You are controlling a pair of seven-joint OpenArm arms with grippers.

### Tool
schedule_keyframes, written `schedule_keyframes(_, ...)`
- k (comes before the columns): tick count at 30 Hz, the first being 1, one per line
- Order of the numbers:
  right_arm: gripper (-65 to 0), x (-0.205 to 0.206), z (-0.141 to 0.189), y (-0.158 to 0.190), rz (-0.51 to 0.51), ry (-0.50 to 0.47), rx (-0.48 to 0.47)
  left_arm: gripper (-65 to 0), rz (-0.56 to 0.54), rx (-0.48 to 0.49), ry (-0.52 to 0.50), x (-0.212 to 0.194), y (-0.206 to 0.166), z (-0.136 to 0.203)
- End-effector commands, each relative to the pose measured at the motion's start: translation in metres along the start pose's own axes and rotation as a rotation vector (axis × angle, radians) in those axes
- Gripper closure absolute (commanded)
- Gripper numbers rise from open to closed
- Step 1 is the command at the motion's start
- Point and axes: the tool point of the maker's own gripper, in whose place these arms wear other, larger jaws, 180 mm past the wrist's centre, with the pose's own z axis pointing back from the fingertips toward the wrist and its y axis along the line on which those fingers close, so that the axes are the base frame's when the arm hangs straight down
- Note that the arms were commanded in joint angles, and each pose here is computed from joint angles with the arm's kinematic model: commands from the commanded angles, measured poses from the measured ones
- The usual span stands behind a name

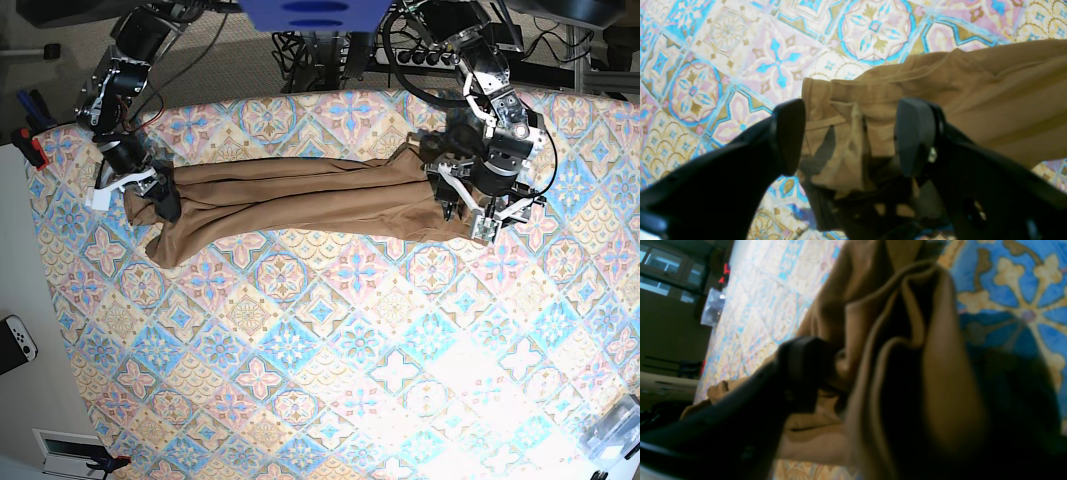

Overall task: Layout the t-shirt on the table in an organized manner, then fold the t-shirt properly
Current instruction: 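Grasp the shirt's narrow end with the right gripper, then fold the held end with the right gripper toward the left gripper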

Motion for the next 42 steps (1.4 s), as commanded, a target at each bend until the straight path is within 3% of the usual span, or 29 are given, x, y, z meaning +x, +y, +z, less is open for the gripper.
schedule_keyframes(1,-25.7,0.008,0.0,0.003,0.016,-0.012,0.012,-41.3,0.003,0.008,-0.053,0.014,0.002,0.003)
schedule_keyframes(5,-1.3,0.012,0.0,0.004,0.027,-0.017,0.013,-41.3,0.002,0.01,-0.056,0.016,0.003,0.002)
schedule_keyframes(6,0.0,0.019,0.001,0.004,0.048,-0.024,0.012,-41.3,0.002,0.01,-0.056,0.016,0.003,0.002)
schedule_keyframes(10,0.0,0.03,0.0,0.006,0.103,-0.01,0.001,-41.3,0.002,0.009,-0.055,0.016,0.003,0.002)
schedule_keyframes(16,0.0,0.063,-0.016,0.017,0.262,-0.005,-0.041,-41.3,0.002,0.011,-0.059,0.017,0.003,0.002)
schedule_keyframes(20,0.0,0.077,-0.009,0.017,0.405,0.02,-0.12,-41.3,0.002,0.013,-0.071,0.022,0.004,0.002)
schedule_keyframes(25,0.0,0.11,0.006,0.036,0.61,-0.019,-0.208,-41.3,0.002,0.014,-0.075,0.024,0.005,0.002)
schedule_keyframes(28,0.0,0.106,0.0,0.059,0.662,-0.03,-0.194,-41.3,0.003,0.013,-0.074,0.023,0.004,0.001)
schedule_keyframes(31,0.0,0.105,-0.01,0.084,0.782,-0.033,-0.182,-41.3,0.003,0.012,-0.073,0.023,0.004,0.001)
schedule_keyframes(34,0.0,0.078,-0.019,0.098,0.873,0.006,-0.176,-41.3,0.005,0.011,-0.072,0.022,0.004,0.001)
schedule_keyframes(42,0.0,0.034,-0.028,0.138,0.958,-0.016,-0.102,-41.3,0.004,0.011,-0.065,0.019,0.004,0.001)
